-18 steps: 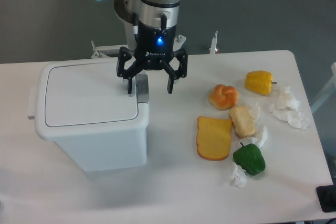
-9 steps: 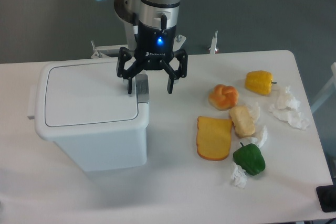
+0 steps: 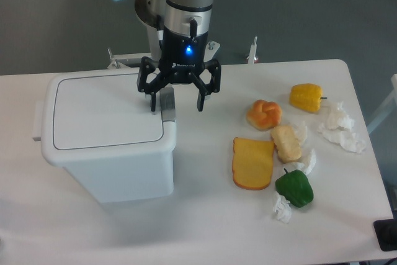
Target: Close the trash can
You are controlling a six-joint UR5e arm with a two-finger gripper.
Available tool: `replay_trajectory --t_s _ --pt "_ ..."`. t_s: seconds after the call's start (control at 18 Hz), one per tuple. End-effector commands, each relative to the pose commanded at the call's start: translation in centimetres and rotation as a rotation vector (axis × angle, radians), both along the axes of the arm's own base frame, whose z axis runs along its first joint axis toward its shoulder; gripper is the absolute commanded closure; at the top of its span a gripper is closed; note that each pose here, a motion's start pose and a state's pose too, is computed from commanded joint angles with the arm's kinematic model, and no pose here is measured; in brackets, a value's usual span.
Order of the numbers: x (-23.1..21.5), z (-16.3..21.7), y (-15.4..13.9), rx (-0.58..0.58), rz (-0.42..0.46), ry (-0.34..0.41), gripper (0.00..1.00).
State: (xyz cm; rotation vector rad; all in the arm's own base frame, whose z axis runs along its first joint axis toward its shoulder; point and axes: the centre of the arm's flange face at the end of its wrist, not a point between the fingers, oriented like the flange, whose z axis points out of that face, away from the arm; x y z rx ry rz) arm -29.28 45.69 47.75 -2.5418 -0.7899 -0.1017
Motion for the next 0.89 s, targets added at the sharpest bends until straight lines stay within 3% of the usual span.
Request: replay_trajectory --t_s 0.89 --pt "-3.1 4.3 -1.7 0.093 0.047 0.032 0.0"
